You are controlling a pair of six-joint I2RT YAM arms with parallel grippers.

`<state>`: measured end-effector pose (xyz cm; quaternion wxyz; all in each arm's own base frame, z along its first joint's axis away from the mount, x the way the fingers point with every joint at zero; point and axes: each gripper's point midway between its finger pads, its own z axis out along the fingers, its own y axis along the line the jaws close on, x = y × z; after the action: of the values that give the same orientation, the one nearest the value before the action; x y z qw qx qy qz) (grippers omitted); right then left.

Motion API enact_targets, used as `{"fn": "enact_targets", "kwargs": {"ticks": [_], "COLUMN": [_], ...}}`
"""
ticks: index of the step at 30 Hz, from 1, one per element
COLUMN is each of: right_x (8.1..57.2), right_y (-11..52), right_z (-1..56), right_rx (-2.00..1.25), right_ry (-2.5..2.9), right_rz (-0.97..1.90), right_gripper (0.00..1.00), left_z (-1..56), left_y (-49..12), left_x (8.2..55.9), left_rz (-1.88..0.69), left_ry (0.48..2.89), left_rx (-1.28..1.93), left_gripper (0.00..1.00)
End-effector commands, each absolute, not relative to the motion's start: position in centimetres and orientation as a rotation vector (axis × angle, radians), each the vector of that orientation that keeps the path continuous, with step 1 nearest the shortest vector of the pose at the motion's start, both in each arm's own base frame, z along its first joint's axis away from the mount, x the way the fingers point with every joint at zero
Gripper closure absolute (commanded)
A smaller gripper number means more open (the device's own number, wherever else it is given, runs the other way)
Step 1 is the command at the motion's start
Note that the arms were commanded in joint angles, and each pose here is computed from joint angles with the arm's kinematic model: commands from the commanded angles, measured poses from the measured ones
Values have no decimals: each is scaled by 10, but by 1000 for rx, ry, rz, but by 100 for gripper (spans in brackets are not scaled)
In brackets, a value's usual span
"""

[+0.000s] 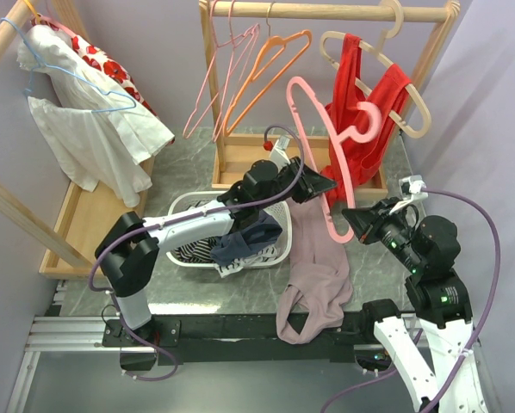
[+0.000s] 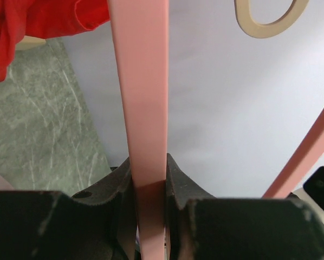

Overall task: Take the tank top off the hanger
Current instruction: Place the hanger at the clothesline.

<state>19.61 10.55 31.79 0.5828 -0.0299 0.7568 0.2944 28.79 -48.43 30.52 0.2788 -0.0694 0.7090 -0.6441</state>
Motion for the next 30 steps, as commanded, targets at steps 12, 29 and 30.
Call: {"fn": "enact_targets", "kwargs": {"ticks": [12,29,30], "right_x": [216,292,294], "right_y": [81,73,74], "right_z": [371,436,435], "right_rx": [-3,-16,-20], "right_ry": [1673,1746,1763], "right_rz": [530,338,329], "right_gripper": [100,100,100], "left_z": [319,323,328], "left_y": [-485,-412,-409], "left_x": [290,278,274], "left_rz": [-1859,-1215,-1215], "left_ry": [1830,1719,1707], "left_rx": [-65,349,362], "left_gripper": [24,17,17]}}
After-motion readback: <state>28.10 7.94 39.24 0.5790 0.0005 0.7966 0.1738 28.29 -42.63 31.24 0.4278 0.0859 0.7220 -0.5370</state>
